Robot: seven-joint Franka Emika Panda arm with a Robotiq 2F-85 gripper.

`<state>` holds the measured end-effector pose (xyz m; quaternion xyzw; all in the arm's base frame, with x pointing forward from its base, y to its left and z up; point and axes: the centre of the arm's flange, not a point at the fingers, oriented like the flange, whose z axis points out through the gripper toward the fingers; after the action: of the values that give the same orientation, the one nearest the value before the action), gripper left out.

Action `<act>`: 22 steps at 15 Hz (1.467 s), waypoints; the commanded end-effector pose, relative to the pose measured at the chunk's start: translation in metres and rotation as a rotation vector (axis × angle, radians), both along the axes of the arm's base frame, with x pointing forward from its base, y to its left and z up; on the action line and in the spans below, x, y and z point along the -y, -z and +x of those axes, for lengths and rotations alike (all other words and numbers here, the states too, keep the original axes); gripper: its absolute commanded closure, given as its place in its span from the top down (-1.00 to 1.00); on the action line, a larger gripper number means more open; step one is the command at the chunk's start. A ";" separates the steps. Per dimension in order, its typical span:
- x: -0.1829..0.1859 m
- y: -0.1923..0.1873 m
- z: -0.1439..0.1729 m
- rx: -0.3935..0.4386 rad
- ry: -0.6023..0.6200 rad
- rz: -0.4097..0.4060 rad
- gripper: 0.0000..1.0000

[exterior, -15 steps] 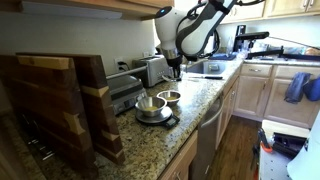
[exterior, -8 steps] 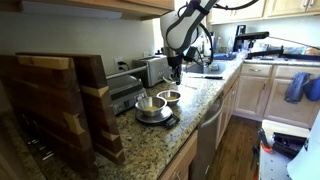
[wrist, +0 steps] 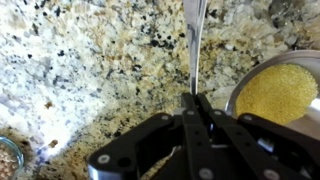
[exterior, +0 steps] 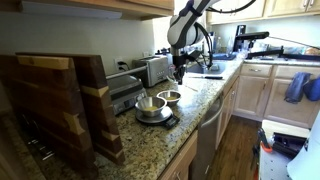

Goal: Use the spoon to put some sugar into the other bowl

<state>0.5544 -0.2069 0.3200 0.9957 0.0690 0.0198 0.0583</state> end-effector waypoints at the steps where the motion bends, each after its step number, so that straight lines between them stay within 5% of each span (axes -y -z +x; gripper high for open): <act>1: 0.037 0.006 0.000 -0.028 0.021 0.054 -0.93; 8: 0.085 0.046 0.007 -0.108 0.037 0.129 -0.93; 15: 0.091 0.067 0.021 -0.184 0.041 0.162 -0.93; 17: 0.084 0.060 0.018 -0.202 0.049 0.169 -0.36; 22: 0.062 0.033 0.005 -0.204 0.042 0.154 0.28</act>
<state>0.5746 -0.2844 0.2592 0.9952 0.0567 -0.0765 -0.0242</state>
